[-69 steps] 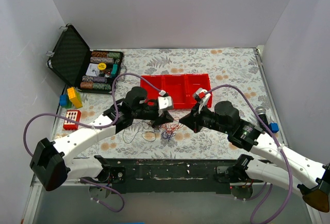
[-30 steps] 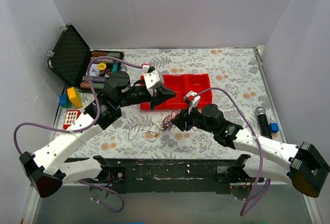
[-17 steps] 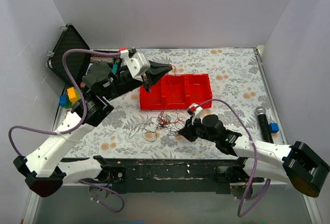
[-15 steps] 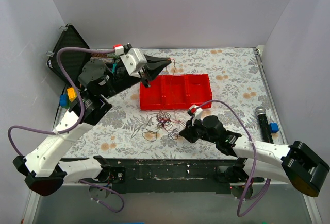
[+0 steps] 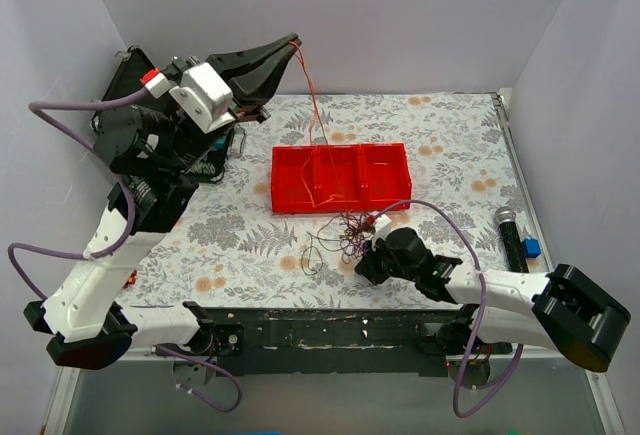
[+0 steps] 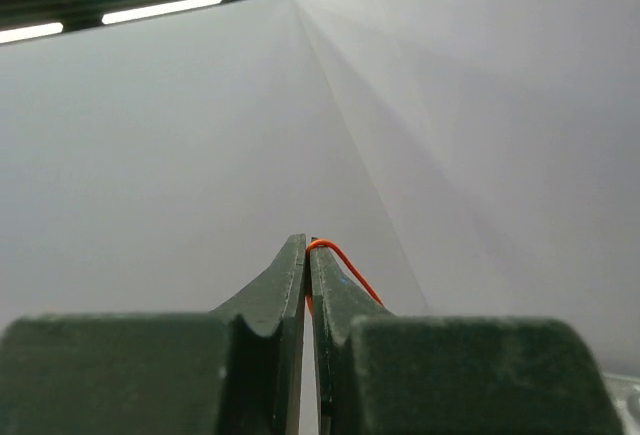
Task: Untangle the cables
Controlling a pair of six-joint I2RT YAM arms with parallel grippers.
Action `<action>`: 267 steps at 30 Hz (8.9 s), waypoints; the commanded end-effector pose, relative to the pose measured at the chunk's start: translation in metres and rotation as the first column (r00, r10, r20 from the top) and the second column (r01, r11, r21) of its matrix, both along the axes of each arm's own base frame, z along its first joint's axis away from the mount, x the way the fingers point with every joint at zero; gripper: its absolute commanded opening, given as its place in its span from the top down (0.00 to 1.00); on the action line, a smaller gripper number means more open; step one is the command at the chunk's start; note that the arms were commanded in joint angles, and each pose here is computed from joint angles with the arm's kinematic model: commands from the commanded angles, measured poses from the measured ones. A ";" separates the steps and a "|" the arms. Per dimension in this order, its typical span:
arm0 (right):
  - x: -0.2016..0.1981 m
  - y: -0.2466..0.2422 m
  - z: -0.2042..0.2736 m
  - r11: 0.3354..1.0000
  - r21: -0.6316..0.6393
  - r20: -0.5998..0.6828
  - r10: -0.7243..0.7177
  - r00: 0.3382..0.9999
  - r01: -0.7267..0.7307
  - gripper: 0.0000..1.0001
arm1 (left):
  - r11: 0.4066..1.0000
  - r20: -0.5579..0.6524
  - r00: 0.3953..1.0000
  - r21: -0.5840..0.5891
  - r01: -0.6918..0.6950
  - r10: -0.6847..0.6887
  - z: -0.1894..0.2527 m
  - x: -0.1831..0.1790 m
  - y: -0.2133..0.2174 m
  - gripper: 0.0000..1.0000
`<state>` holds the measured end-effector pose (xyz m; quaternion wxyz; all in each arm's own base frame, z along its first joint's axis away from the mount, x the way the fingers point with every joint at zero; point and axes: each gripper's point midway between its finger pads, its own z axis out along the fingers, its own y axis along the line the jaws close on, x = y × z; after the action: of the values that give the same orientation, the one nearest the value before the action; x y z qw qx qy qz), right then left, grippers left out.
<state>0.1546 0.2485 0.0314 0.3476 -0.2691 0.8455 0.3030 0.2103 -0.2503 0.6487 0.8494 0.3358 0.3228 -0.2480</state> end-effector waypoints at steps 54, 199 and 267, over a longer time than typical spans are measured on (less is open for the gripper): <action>0.005 -0.009 0.079 0.984 0.172 0.134 -0.076 0.988 0.053 0.87 | 0.816 -0.297 0.763 0.126 -0.564 0.574 -0.249 0.197 0.058 1.00; 0.011 -0.011 0.085 0.991 0.124 0.153 -0.068 0.986 0.049 0.83 | 0.672 -0.621 0.781 0.607 0.424 0.069 -0.522 0.001 -0.118 0.70; 0.026 0.015 0.150 0.914 0.402 0.339 -0.094 0.936 -0.053 0.05 | 0.994 -0.326 0.939 -0.051 0.100 -0.111 -0.134 0.013 -0.065 1.00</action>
<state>0.1730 0.2444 0.1271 0.4912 -0.2284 0.7559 0.3676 0.2288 -0.3266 0.4682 0.7383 0.3037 0.4847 -0.3575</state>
